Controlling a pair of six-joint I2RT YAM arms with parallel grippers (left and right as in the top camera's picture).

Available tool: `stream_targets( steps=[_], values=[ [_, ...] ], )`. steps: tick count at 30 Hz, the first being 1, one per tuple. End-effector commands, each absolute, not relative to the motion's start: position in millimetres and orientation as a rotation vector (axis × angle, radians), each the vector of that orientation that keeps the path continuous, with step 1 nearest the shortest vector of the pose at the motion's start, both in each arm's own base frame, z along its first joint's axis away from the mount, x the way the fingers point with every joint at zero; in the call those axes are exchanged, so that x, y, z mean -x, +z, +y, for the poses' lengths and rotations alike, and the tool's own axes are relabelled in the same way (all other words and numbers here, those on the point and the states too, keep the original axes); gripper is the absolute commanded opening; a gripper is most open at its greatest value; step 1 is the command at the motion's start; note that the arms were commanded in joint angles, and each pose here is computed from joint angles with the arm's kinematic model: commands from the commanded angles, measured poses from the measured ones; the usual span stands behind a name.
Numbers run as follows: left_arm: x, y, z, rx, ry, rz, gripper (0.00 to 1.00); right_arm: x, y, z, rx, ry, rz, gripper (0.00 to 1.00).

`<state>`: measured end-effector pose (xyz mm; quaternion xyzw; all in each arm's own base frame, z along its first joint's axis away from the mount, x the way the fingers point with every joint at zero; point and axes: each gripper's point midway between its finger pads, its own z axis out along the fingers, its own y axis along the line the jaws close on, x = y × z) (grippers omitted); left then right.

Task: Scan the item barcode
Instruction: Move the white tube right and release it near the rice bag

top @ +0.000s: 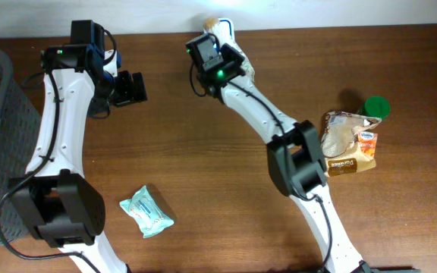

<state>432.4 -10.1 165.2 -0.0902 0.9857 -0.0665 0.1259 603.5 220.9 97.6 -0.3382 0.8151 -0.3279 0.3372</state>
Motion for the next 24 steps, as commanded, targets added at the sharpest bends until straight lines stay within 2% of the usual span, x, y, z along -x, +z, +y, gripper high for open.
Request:
stream_targets(
  steps=[1,4,6,7,11,16,19,20,21,22,23,24],
  values=[
    [-432.4,163.2,-7.8,0.265,-0.182,2.876,0.99,-555.4,290.6,218.1,0.455,-0.347,2.077,0.04],
    [-432.5,163.2,-7.8,0.265,-0.182,2.875,0.99,-490.8,345.6,201.0,0.285,0.015,2.184,0.04],
    [-432.4,163.2,-7.8,0.265,-0.182,2.876,0.99,-433.8,358.2,160.1,0.136,0.242,2.355,0.04],
    [-432.4,163.2,-7.8,0.265,-0.182,2.876,0.99,-409.4,339.6,123.1,-0.006,0.286,2.515,0.04],
    [-432.4,163.2,-7.8,0.265,-0.182,2.876,0.99,-389.2,249.0,52.1,-0.268,0.148,2.848,0.04],
    [-432.5,163.2,-7.8,0.265,-0.182,2.875,0.99,-389.1,91.4,39.3,-0.307,0.108,2.965,0.04],
    [-432.4,163.2,-7.8,0.265,-0.182,2.876,0.99,-378.9,51.7,28.5,-0.286,0.042,2.972,0.05],
    [-432.5,163.2,-7.8,0.265,-0.182,2.875,0.99,-373.6,50.5,22.4,-0.308,0.027,2.992,0.20],
    [-432.5,163.2,-7.8,0.265,-0.182,2.875,0.99,-368.2,50.0,16.1,-0.335,0.020,3.013,0.23],
    [-432.5,163.2,-7.8,0.265,-0.182,2.875,0.99,-364.8,51.1,11.0,-0.360,0.022,3.027,0.30],
    [-432.5,163.2,-7.8,0.265,-0.182,2.875,0.99,-360.6,60.4,7.2,-0.397,0.057,3.050,0.41],
    [-432.5,163.2,-7.8,0.265,-0.182,2.875,0.99,-362.2,75.5,10.4,-0.357,0.116,3.059,0.46]
  ],
)
